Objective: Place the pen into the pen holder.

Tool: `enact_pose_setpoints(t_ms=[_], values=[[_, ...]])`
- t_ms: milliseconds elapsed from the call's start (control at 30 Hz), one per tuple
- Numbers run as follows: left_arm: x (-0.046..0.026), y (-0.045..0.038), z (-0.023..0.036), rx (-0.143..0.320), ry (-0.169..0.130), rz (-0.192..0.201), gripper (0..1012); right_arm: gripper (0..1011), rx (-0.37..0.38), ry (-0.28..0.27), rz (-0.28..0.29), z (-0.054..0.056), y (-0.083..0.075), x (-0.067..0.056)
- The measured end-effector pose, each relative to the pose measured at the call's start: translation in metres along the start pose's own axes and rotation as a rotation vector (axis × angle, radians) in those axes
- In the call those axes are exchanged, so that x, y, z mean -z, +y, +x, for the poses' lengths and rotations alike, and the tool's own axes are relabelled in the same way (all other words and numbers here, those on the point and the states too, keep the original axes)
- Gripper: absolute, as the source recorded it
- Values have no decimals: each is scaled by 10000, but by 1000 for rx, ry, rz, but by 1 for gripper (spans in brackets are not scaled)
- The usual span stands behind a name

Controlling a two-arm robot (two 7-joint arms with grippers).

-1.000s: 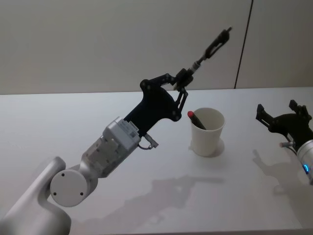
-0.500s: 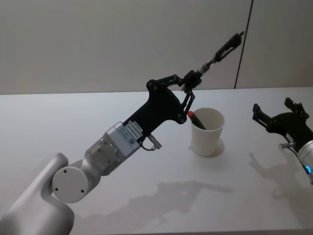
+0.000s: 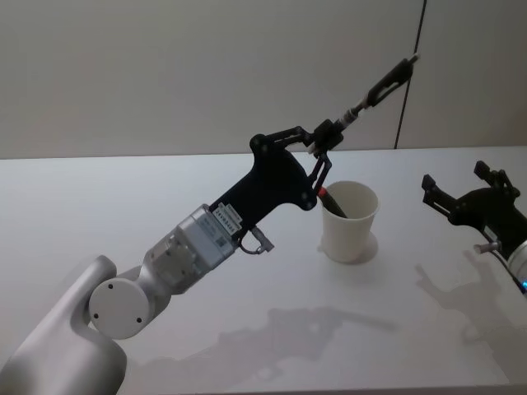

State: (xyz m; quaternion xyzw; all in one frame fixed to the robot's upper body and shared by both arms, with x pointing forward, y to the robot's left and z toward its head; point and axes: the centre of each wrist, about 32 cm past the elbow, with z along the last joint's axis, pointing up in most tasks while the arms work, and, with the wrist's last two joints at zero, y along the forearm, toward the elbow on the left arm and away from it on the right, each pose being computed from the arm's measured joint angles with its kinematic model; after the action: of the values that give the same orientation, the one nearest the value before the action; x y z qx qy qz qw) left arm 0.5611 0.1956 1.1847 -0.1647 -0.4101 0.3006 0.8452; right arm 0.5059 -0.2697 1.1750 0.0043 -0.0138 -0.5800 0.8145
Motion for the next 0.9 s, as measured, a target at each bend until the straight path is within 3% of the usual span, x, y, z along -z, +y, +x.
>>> enact_pose_setpoints(t_ms=[233,900], values=[[4,-2,2,2,-1,-3,126,1002,-44,1,22,28,-39,-33],[8,-5,4,5,-1,-8,126,1001,-271,49,138,123,-150,-201]])
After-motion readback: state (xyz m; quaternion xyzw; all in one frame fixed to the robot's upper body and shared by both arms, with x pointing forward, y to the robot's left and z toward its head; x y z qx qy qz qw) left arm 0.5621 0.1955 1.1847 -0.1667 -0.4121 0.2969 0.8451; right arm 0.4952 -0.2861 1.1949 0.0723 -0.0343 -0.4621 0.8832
